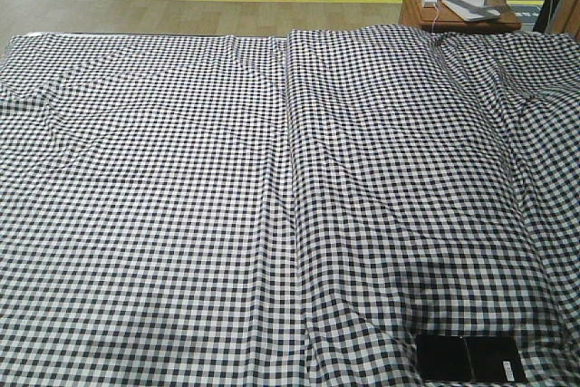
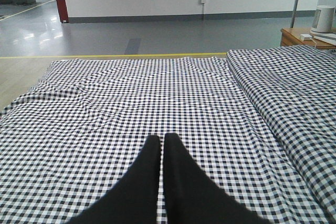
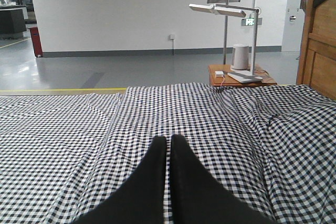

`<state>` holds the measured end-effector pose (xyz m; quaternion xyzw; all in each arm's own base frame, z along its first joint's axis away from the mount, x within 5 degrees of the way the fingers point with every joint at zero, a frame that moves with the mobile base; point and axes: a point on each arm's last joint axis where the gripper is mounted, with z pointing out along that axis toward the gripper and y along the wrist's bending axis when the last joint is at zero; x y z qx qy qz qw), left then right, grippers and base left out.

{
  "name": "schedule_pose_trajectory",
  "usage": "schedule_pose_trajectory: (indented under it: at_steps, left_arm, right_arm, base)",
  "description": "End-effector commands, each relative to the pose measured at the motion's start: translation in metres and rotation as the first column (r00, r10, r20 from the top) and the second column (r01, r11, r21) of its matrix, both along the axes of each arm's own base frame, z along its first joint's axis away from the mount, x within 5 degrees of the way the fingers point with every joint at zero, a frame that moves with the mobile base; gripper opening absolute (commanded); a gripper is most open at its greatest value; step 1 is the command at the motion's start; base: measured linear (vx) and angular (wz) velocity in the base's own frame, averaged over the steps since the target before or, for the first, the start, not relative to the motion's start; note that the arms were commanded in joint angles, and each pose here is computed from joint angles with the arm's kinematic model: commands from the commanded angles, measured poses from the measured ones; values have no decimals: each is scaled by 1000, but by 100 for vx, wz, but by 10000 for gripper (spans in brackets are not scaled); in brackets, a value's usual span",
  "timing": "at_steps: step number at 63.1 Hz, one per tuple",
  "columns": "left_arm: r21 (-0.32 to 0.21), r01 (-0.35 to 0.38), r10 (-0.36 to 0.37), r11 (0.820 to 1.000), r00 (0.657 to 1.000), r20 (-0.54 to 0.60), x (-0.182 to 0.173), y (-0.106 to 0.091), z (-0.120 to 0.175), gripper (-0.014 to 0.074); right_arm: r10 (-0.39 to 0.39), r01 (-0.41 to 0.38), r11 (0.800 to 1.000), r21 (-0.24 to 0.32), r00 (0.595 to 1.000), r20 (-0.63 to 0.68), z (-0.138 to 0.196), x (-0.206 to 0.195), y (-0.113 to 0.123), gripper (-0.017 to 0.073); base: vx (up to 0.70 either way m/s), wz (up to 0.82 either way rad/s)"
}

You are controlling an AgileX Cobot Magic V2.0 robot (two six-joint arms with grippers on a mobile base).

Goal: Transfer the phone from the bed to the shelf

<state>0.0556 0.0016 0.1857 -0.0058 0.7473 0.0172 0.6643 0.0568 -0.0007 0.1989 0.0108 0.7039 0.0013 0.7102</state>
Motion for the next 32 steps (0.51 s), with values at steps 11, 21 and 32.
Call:
schedule_pose_trajectory:
  at_steps: [11,21,32]
  left_arm:
    - [-7,-3,4,1000,997,75,0,0,5,1]
    - [-7,-3,4,1000,997,75,0,0,5,1]
    - [-7,-3,4,1000,997,75,0,0,5,1]
  right_arm:
    - [-5,6,1000,-9,997,76,4,-1,0,-2]
    - [-5,6,1000,-10,996,86,5,-1,0,-2]
    - [-6,8,1000,-11,978,210,17,-3,0,-2]
  base:
    - [0,0]
    - [0,0]
    - [0,0]
